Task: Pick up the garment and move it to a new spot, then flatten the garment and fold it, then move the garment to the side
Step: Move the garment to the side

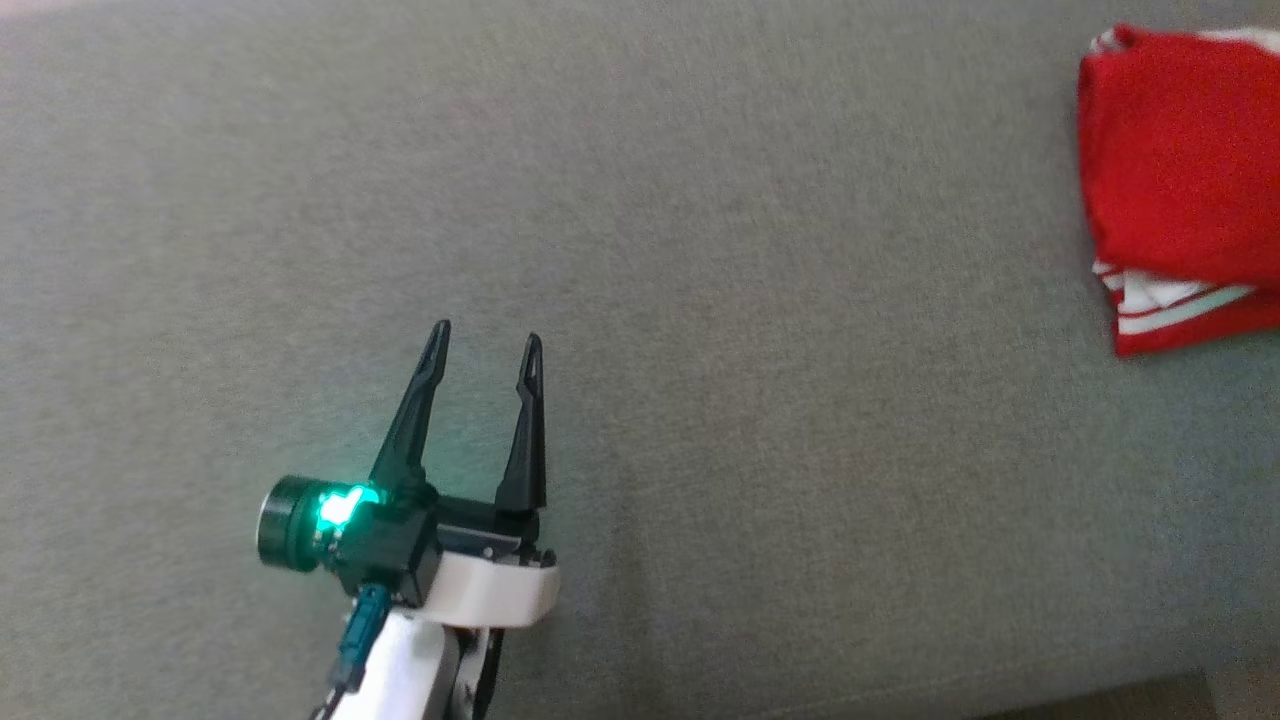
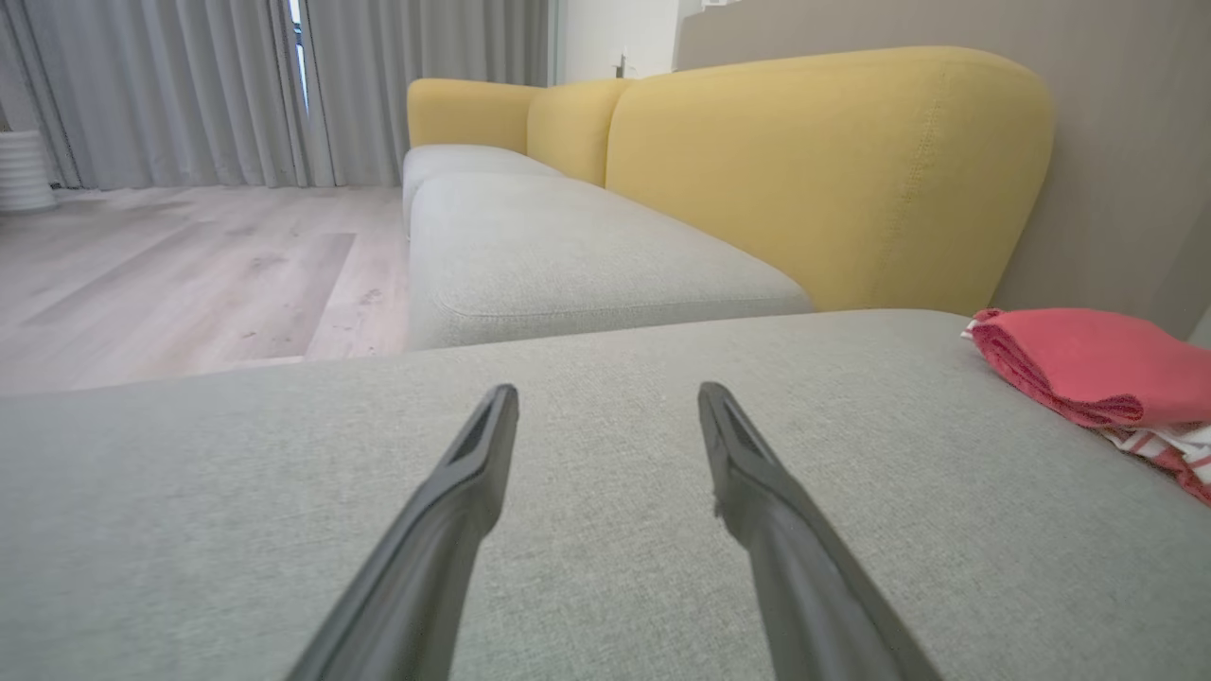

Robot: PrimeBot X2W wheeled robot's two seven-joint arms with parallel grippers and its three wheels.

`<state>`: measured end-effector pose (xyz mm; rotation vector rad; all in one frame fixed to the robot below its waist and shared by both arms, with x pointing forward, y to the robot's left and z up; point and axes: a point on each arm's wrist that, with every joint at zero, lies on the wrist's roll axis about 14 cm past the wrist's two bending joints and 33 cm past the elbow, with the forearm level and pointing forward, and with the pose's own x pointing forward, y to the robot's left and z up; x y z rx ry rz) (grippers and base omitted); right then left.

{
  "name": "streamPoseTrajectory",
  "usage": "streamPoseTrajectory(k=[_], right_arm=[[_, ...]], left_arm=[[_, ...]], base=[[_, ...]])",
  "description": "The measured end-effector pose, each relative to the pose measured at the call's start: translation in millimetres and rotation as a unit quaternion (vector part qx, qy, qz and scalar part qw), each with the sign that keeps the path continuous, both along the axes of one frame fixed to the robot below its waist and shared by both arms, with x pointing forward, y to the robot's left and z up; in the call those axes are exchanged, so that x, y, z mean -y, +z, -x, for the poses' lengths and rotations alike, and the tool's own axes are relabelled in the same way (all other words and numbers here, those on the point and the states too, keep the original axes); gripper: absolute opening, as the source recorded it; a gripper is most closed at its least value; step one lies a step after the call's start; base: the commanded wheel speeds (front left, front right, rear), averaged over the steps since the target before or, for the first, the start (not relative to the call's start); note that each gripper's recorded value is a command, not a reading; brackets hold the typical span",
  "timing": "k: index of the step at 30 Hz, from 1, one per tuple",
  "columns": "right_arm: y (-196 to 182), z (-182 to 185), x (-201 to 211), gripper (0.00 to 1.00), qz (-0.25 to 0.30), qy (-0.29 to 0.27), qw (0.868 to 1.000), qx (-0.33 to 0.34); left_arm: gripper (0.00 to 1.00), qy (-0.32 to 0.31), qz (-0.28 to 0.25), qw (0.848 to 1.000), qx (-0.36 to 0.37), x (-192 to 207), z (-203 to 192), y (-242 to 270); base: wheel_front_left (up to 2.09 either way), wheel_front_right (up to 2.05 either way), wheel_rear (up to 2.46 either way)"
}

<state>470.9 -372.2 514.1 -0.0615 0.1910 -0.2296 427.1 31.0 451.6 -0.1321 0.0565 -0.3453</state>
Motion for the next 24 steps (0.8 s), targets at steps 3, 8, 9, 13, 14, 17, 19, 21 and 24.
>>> streamPoseTrajectory(k=[3, 8, 9, 13, 14, 17, 19, 21, 24], right_arm=[[-6.8, 1.6, -50.6, 1.0, -0.022, 0.049, 0.998, 0.018], [-37.4, 30.8, -130.0, 1.0, -0.087, 0.114, 0.989, 0.015], [-41.4, 37.5, -146.6, 1.0, -0.103, 0.127, 0.986, 0.018], [-46.2, 62.3, -195.9, 1.0, -0.145, 0.166, 0.974, 0.046], [-45.6, 68.9, -204.5, 1.0, -0.152, 0.173, 0.972, 0.056], [-46.9, 89.2, -227.4, 1.0, -0.17, 0.188, 0.965, 0.07], [-47.9, 101.1, -237.5, 1.0, -0.166, 0.199, 0.963, 0.071], [-34.1, 109.5, -243.1, 1.0, -0.151, 0.209, 0.962, 0.092], [-17.3, 121.2, -241.4, 1.0, -0.123, 0.211, 0.962, 0.119]], left_arm=[[1.0, 0.014, -0.001, 1.0, 0.01, -8.5, 9.9, 11.9], [1.0, 0.046, -0.003, 0.999, 0.016, -28.3, 33.7, 25.1], [1.0, 0.053, -0.005, 0.998, 0.017, -33.0, 39.5, 26.7], [1.0, 0.08, -0.006, 0.997, 0.015, -50.2, 65.3, 29.9], [1.0, 0.087, -0.007, 0.996, 0.015, -54.4, 72.2, 30.9], [1.0, 0.108, -0.006, 0.994, 0.021, -66.9, 91.1, 35.1], [1.0, 0.12, -0.005, 0.992, 0.026, -73.5, 101.4, 38.1], [1.0, 0.131, -0.003, 0.991, 0.032, -78.8, 110.7, 41.6], [1.0, 0.143, 0.0, 0.989, 0.041, -84.6, 122.2, 46.0]], base=[[0.0, 0.0, 0.0], [0.0, 0.0, 0.0], [0.0, 0.0, 0.0], [0.0, 0.0, 0.0], [0.0, 0.0, 0.0], [0.0, 0.0, 0.0], [0.0, 0.0, 0.0], [0.0, 0.0, 0.0], [0.0, 0.0, 0.0]])
